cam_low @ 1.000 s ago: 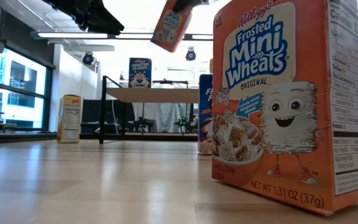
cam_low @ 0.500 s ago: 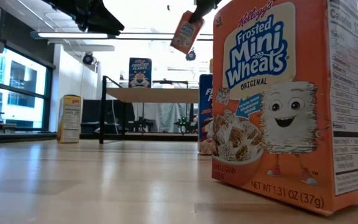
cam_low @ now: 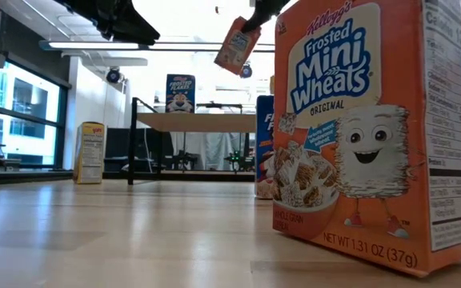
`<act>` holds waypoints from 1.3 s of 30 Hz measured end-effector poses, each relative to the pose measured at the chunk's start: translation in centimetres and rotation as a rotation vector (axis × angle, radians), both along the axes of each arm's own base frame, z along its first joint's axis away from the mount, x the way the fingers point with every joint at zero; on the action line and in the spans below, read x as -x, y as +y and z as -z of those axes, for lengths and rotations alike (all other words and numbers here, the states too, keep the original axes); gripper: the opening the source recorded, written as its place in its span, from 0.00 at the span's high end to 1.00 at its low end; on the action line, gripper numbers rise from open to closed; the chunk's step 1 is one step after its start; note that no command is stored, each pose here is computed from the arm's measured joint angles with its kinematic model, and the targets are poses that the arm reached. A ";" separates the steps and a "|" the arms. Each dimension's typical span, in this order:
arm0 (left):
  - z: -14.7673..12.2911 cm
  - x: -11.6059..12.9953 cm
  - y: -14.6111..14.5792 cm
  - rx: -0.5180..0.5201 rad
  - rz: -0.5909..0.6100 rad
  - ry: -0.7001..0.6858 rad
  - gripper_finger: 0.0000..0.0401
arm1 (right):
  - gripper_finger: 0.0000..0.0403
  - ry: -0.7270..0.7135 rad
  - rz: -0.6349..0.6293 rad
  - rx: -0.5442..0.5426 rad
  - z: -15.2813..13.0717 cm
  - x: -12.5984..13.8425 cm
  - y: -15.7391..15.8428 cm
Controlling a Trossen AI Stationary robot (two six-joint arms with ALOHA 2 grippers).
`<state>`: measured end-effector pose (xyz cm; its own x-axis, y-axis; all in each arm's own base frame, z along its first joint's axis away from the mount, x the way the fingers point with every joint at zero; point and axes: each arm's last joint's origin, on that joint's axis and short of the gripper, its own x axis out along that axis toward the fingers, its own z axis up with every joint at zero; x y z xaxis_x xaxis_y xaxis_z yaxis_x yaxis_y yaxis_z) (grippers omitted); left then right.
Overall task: Stack cereal on shelf
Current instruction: Put the top orange cereal box on the shelf
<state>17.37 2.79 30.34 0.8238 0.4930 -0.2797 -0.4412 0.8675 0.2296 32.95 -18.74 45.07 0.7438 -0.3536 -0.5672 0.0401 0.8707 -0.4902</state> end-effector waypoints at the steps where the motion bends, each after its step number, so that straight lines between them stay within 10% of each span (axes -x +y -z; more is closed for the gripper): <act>1: 0.0 0.0 0.0 -0.001 0.000 0.000 0.37 | 0.64 0.020 -0.001 -0.012 0.4 -0.2 -0.1; 39: -0.6 -0.2 0.0 -0.006 0.000 -0.065 0.37 | 0.64 0.247 -0.051 -0.181 6.9 -3.9 -0.8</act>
